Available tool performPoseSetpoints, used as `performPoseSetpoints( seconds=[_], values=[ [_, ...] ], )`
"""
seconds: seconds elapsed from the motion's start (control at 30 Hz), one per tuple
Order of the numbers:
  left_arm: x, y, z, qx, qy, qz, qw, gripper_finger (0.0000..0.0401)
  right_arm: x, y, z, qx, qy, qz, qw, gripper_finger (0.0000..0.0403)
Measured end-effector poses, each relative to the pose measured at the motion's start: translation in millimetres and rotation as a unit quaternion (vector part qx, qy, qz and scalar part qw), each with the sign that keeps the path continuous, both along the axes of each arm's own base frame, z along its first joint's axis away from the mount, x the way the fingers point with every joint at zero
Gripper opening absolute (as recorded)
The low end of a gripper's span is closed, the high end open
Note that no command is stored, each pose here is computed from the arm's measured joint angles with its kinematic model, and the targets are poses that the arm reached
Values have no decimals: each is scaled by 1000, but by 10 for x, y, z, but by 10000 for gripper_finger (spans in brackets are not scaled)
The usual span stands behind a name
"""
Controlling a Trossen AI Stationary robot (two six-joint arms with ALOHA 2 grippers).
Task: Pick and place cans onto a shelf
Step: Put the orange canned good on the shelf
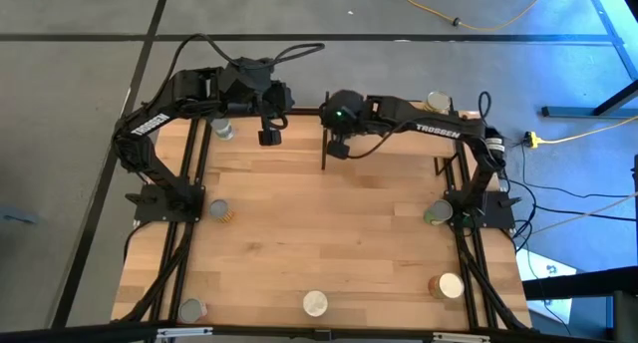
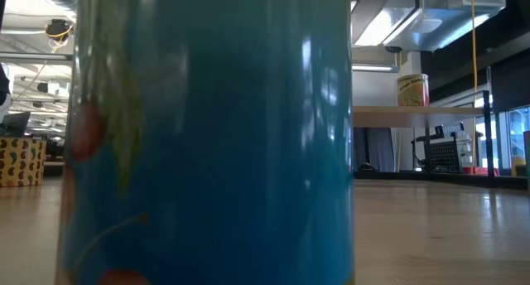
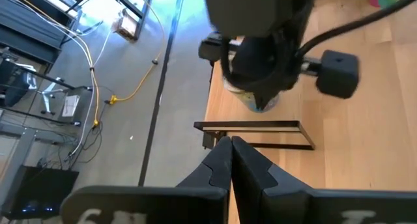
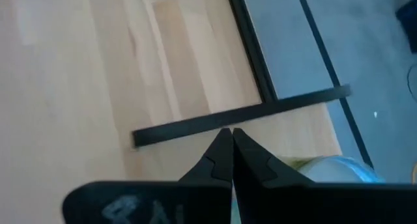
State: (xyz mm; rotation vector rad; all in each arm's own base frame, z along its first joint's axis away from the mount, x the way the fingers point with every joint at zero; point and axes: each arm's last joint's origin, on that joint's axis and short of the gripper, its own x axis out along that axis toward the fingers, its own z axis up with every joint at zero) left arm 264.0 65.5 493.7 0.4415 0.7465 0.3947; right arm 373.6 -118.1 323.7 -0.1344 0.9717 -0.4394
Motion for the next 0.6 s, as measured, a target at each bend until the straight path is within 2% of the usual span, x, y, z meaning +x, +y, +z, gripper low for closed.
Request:
performPoseSetpoints(
  seconds=[0.17, 0.6],
  values=[
    [0, 1, -3, 0, 1, 0, 1000, 0, 20, -47, -56, -3, 6, -16, 1000, 0],
    [-13, -2, -21, -3, 13, -1, 1000, 0, -55, -81, -77, -65, 48, -97, 992, 0]
  ],
)
